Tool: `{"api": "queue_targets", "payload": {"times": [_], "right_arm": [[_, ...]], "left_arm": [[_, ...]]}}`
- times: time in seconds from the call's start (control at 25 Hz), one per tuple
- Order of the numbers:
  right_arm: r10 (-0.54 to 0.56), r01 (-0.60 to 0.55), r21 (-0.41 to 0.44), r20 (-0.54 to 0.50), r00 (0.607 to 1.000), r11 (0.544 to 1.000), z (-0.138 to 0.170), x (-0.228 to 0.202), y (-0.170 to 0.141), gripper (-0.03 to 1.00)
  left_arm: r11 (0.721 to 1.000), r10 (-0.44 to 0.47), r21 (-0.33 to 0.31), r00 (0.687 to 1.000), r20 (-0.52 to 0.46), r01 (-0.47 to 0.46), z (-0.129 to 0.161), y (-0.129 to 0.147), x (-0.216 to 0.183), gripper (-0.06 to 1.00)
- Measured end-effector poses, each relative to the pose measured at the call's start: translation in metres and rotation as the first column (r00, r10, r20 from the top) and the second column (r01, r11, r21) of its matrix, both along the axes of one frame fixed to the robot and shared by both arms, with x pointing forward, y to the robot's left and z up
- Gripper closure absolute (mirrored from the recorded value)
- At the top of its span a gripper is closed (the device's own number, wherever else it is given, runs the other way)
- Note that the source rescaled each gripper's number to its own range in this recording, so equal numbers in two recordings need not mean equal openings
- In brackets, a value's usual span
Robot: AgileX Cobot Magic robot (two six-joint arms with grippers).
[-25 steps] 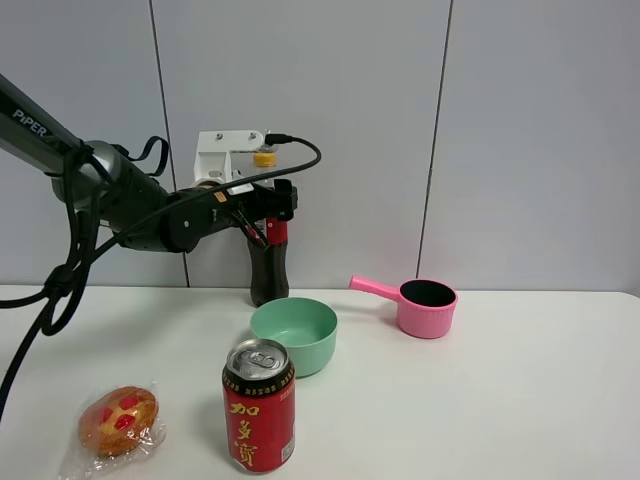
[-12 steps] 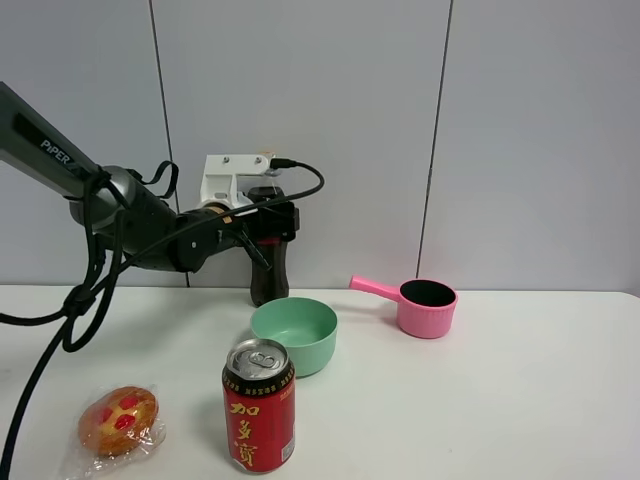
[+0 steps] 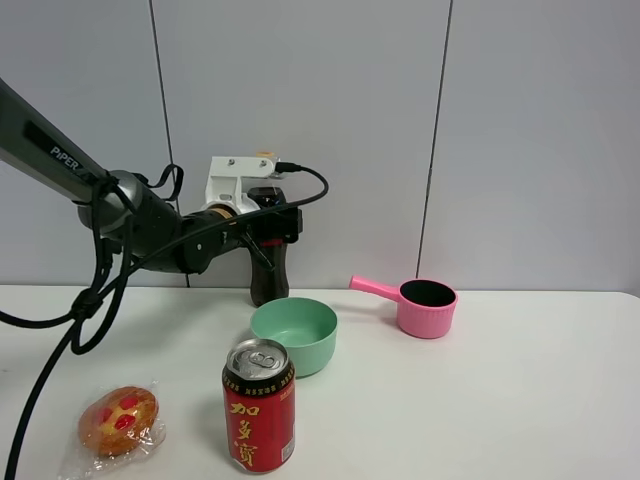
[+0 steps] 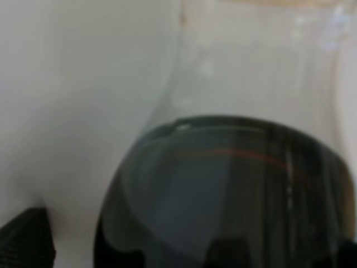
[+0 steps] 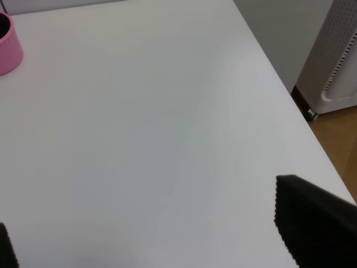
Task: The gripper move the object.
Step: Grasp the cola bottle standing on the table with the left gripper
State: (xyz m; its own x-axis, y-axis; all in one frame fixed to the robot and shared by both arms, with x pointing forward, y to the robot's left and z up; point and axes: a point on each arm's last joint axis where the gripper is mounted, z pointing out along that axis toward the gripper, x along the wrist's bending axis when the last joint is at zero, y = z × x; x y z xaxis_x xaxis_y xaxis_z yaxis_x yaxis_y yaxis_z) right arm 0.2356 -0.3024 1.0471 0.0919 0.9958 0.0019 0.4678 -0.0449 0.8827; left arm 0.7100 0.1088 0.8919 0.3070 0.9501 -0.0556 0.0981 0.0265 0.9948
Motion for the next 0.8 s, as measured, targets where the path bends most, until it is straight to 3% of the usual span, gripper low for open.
{"api": "queue_targets", "payload": {"times": [0.2,0.28,0.32,0.4,0.48,0.8], "right_arm": [[0.0,0.0,0.0,0.0,1.0,1.0,0.0,0.0,0.0,-0.03],[0.0,0.0,0.0,0.0,1.0,1.0,0.0,0.0,0.0,-0.03],[0.0,0.0,0.0,0.0,1.0,1.0,0.0,0.0,0.0,-0.03],[0.0,0.0,0.0,0.0,1.0,1.0,0.0,0.0,0.0,-0.03],[0.0,0.0,0.0,0.0,1.0,1.0,0.0,0.0,0.0,-0.03],[0.0,0.0,0.0,0.0,1.0,1.0,0.0,0.0,0.0,-0.03]], "left_arm": [[1.0,-0.001,0.026,1.0,0.003,0.001,-0.0056,-0.0002,0.0008,-0.03],[1.0,0.001,0.024,1.0,0.004,-0.002,-0.005,-0.0001,0.0012,0.13],[1.0,0.001,0.024,1.0,0.004,-0.002,-0.005,-0.0001,0.0012,0.13],[0.999,0.005,0.032,1.0,0.008,-0.005,-0.0045,0.0007,0.0018,0.44],[0.999,0.002,0.048,1.0,0.015,-0.002,-0.0044,0.0005,0.002,0.92],[0.995,-0.011,0.098,1.0,0.016,0.009,-0.0047,-0.0002,0.0019,0.94]]}}
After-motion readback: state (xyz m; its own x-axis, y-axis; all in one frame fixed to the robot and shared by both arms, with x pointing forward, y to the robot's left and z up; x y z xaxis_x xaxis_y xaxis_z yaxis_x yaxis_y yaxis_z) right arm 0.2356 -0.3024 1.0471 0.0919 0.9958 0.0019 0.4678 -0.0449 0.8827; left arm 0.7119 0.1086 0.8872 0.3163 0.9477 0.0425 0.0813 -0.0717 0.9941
